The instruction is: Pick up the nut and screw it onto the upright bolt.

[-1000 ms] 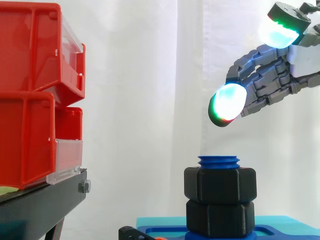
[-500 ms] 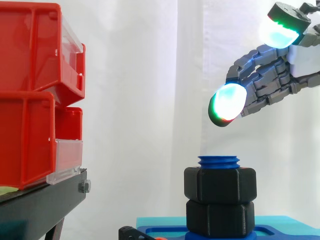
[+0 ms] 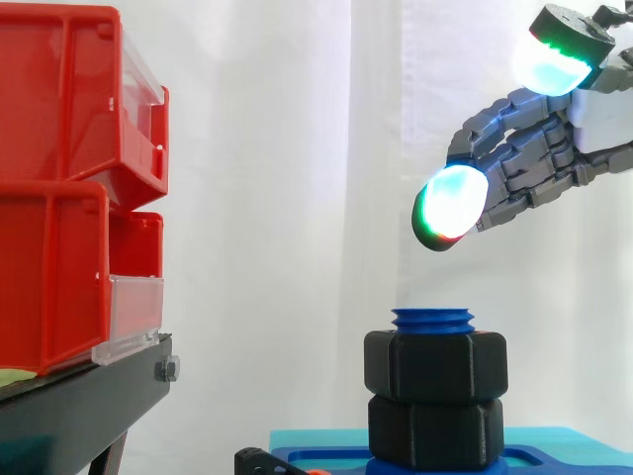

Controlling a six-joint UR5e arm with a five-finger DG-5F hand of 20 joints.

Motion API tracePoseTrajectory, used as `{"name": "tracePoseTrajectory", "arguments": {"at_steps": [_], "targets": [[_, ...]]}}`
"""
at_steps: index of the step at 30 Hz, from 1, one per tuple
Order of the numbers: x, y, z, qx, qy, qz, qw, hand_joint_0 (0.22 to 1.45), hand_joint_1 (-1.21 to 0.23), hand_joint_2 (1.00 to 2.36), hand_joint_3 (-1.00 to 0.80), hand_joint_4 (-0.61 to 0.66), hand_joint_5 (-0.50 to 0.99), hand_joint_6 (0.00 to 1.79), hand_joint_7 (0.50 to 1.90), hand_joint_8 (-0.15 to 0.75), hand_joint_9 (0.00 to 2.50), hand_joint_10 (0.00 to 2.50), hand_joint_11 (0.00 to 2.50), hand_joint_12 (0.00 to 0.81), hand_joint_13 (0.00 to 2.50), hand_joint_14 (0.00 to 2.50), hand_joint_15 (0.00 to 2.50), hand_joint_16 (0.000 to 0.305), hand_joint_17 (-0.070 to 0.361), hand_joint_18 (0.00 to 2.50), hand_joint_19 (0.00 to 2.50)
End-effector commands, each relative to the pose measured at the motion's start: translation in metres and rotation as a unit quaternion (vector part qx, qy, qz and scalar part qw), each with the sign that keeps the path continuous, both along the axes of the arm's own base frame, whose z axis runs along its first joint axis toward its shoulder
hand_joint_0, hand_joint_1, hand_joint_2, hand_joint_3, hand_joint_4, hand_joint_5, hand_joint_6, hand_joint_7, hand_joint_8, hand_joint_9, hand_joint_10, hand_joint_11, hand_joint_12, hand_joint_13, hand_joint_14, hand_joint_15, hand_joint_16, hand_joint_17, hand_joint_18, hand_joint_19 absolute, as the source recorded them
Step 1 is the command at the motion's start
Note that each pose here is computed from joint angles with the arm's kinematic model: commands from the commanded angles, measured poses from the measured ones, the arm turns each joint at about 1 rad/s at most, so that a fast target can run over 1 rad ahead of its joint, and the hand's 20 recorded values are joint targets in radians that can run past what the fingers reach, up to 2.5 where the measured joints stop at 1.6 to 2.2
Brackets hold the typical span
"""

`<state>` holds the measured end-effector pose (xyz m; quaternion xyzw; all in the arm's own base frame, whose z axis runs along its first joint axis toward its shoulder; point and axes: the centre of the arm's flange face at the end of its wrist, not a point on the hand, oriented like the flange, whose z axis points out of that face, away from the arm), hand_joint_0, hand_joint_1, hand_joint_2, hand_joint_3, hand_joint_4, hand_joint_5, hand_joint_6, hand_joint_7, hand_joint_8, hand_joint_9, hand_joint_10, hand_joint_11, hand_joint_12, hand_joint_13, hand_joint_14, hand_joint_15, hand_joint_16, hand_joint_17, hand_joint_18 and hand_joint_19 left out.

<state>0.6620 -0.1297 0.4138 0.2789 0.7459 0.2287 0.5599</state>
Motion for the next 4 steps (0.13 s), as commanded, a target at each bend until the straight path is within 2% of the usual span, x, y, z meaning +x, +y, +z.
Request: {"name": "tracePoseTrajectory", "arguments": {"at_steps": [1, 4], "targets": [[0.0, 0.0002, 0.0002, 0.0, 0.0, 0.0, 1.0, 0.47, -0.3, 1.0, -0.5, 0.09, -0.26, 0.5, 0.68, 0.176, 0.0, 0.0, 0.0, 0.332, 0.0, 0.0, 0.0, 0.047, 0.106, 0.0, 0.0], [0.0, 0.0002, 0.0002, 0.0, 0.0, 0.0, 1.0, 0.47, -0.3, 1.0, -0.5, 0.09, -0.26, 0.5, 0.72, 0.176, 0.0, 0.0, 0.0, 0.333, 0.0, 0.0, 0.0, 0.047, 0.105, 0.0, 0.0]]}}
